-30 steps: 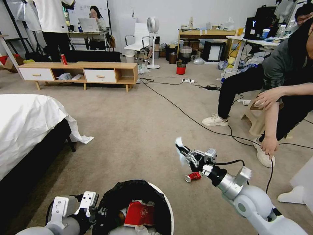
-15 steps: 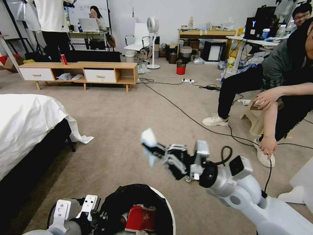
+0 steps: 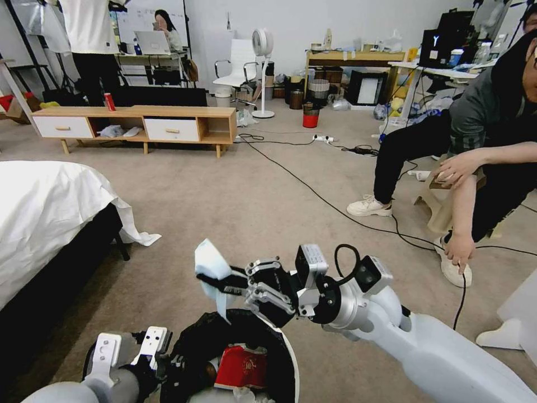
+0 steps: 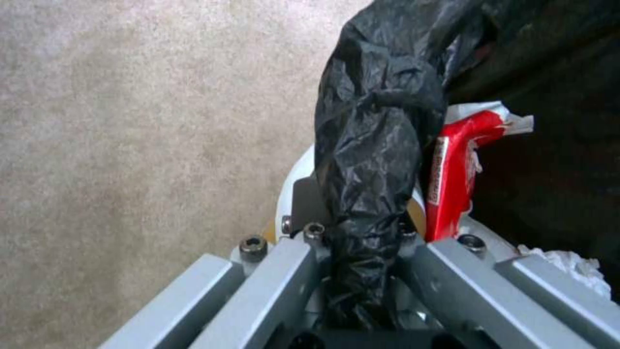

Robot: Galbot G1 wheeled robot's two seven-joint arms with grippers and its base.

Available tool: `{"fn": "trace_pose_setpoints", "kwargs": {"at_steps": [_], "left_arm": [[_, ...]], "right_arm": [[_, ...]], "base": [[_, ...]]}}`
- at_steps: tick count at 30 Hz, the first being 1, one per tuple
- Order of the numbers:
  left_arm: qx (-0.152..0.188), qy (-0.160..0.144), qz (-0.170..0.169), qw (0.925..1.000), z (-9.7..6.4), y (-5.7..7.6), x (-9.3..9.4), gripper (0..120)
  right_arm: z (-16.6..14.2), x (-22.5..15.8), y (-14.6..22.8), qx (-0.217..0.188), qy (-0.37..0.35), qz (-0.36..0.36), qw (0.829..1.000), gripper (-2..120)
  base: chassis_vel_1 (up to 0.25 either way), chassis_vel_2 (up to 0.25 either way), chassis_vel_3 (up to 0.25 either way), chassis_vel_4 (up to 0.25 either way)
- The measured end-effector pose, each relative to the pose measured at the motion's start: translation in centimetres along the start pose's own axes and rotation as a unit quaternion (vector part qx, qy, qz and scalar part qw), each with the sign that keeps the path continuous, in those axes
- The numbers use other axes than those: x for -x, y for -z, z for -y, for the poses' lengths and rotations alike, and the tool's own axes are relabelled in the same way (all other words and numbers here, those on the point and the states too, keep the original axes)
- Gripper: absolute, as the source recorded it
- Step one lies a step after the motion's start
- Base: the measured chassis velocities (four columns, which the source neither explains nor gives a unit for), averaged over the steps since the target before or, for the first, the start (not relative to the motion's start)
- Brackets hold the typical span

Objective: Pick up the trash bin and place the garbage on the floor into it.

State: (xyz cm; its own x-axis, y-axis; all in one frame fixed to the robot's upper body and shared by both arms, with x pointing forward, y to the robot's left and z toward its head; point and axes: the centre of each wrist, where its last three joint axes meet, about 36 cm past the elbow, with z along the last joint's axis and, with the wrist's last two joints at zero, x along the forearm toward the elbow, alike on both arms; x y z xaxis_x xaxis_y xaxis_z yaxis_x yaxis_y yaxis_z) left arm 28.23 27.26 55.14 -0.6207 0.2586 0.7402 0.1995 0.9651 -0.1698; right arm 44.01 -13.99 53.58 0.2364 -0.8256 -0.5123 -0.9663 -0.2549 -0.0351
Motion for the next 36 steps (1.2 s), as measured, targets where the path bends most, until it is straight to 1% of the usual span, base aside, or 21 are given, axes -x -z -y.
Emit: {"fn": "trace_pose_setpoints", "kwargs": {"at_steps": [2, 4, 6, 8, 12, 22, 26, 27, 28, 29, 30, 31, 32, 34, 35, 36], "left_arm": [[0.0, 0.0, 0.0, 1.0, -0.1, 0.0, 0.0, 1], [0.0, 0.002, 0.002, 1.0, -0.2, 0.1, 0.0, 1], [0.0, 0.003, 0.002, 1.0, -0.2, 0.2, 0.0, 1], [0.0, 0.005, 0.007, 1.0, -0.4, 0.4, 0.0, 1], [0.001, 0.007, 0.013, 0.9999, -0.4, 0.6, -0.1, 1], [0.001, 0.009, 0.016, 0.9998, -0.5, 0.7, -0.3, 1], [0.001, 0.01, 0.017, 0.9998, -0.5, 0.8, -0.3, 1], [0.0, 0.01, 0.017, 0.9998, -0.5, 0.8, -0.3, 1], [0.0, 0.009, 0.017, 0.9998, -0.5, 0.8, -0.3, 1], [0.0, 0.009, 0.017, 0.9998, -0.5, 0.8, -0.3, 1], [-0.002, 0.007, 0.017, 0.9998, -0.4, 0.8, -0.4, 1], [-0.005, 0.004, 0.015, 0.9999, -0.2, 0.8, -0.5, 1], [-0.005, 0.004, 0.015, 0.9999, -0.2, 0.8, -0.5, 1], [-0.008, 0.001, 0.013, 0.9999, -0.1, 0.7, -0.6, 1], [-0.008, 0.001, 0.013, 0.9999, -0.1, 0.7, -0.6, 1], [-0.009, 0.001, 0.012, 0.9999, -0.1, 0.7, -0.7, 1]], "right_arm": [[0.1, 0.0, -0.1, 0.001, 0.006, 0.0, 1.0, 0], [0.3, -0.8, -0.4, 0.001, 0.034, -0.015, 0.999, 0], [0.2, -1.0, -0.4, 0.0, 0.037, -0.02, 0.999, 0], [-0.4, -2.0, -0.6, 0.006, 0.047, -0.029, 0.998, 0], [-1.3, -2.7, -0.7, 0.015, 0.061, -0.036, 0.997, 0], [-1.9, -4.6, -0.9, 0.025, 0.065, -0.059, 0.996, 0], [-2.5, -5.4, -1.4, 0.035, 0.058, -0.069, 0.995, 0], [-2.5, -5.6, -1.5, 0.036, 0.056, -0.071, 0.995, 2], [-2.4, -5.8, -1.7, 0.037, 0.052, -0.073, 0.995, 10], [-2.4, -5.8, -1.7, 0.037, 0.052, -0.073, 0.995, 10], [-2.3, -5.9, -1.9, 0.038, 0.05, -0.075, 0.995, 14], [-2.2, -6.1, -2.1, 0.038, 0.044, -0.076, 0.995, 21], [-2.2, -6.1, -2.1, 0.038, 0.044, -0.076, 0.995, 21], [-2.0, -6.2, -2.4, 0.04, 0.041, -0.076, 0.995, 32], [-2.0, -6.2, -2.4, 0.04, 0.041, -0.076, 0.995, 32], [-2.0, -6.2, -2.6, 0.041, 0.04, -0.077, 0.995, 36]], "base": [[0.0, 0.0, 0.0, 0.0], [0.0, 0.0, 0.0, 0.0], [0.0, 0.0, 0.0, 0.0], [0.0, 0.0, 0.0, 0.0], [0.0, 0.0, 0.0, 0.0], [0.0, 0.0, 0.0, 0.0], [0.0, 0.0, 0.0, 0.0], [0.0, 0.0, 0.0, 0.0], [0.0, 0.0, 0.0, 0.0], [0.0, 0.0, 0.0, 0.0], [0.0, 0.0, 0.0, 0.0], [0.0, 0.0, 0.0, 0.0], [0.0, 0.0, 0.0, 0.0], [0.0, 0.0, 0.0, 0.0], [0.0, 0.0, 0.0, 0.0], [0.0, 0.0, 0.0, 0.0]]}}
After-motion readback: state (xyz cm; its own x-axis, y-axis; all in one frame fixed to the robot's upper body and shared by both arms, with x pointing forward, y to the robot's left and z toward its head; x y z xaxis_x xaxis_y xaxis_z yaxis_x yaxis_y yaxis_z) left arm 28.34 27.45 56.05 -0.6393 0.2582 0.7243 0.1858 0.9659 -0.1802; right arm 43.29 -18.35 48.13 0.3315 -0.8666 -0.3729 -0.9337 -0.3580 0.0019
